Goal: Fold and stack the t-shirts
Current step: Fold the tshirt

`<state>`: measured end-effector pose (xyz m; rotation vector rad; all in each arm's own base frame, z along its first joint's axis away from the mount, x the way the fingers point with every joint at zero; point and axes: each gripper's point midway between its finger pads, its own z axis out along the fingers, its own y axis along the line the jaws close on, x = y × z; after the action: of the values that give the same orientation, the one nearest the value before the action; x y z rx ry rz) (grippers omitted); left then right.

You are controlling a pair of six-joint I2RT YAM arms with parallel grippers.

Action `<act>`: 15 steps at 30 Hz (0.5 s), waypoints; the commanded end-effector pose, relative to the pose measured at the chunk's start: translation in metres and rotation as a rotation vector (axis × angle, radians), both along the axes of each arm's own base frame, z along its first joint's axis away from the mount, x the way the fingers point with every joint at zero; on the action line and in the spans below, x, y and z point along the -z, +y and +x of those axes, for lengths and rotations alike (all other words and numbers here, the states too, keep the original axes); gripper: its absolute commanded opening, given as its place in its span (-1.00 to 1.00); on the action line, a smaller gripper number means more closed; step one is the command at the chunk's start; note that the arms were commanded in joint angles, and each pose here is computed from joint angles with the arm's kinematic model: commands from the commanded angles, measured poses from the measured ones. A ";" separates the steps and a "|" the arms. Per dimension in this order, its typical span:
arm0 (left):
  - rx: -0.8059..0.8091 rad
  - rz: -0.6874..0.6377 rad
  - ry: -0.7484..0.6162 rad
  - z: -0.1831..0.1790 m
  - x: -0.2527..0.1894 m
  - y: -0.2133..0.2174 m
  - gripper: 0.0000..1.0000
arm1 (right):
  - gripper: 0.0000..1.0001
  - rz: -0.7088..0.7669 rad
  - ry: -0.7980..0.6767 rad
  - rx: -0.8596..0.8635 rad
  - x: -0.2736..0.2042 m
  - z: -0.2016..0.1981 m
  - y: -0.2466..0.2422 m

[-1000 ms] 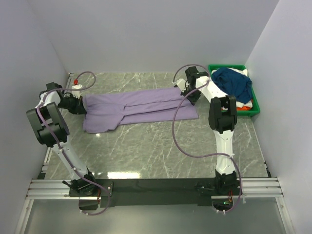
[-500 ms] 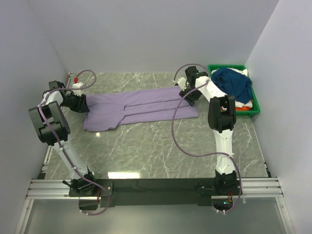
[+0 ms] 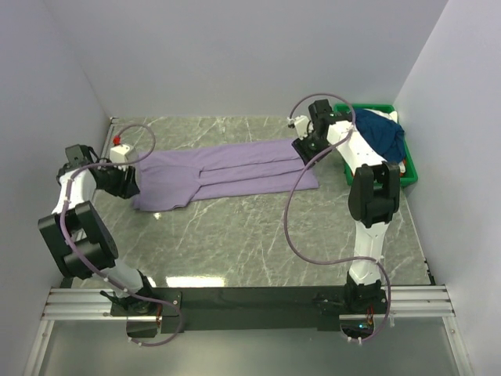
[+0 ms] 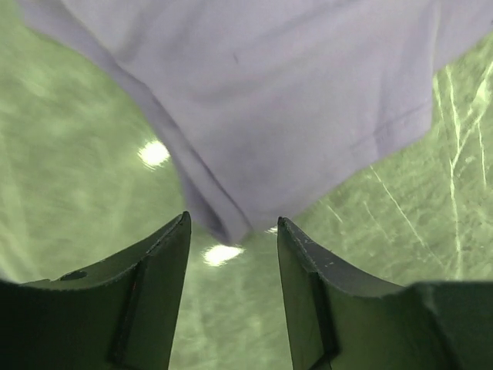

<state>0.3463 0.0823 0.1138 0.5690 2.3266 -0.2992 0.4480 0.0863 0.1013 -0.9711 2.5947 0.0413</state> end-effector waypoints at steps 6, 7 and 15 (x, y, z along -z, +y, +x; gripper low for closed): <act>-0.150 -0.075 0.140 -0.010 0.051 0.004 0.11 | 0.25 0.041 0.162 0.107 0.055 -0.041 0.008; -0.152 -0.078 0.144 -0.009 0.052 0.005 0.10 | 0.25 0.040 0.171 0.123 0.059 -0.045 0.007; -0.193 -0.123 0.194 -0.005 0.069 0.011 0.04 | 0.31 0.068 0.159 0.238 0.064 -0.042 -0.005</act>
<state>0.3287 0.0853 0.0403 0.3032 2.5270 -0.4298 0.3892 0.0874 0.0260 -0.7815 2.8643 0.1656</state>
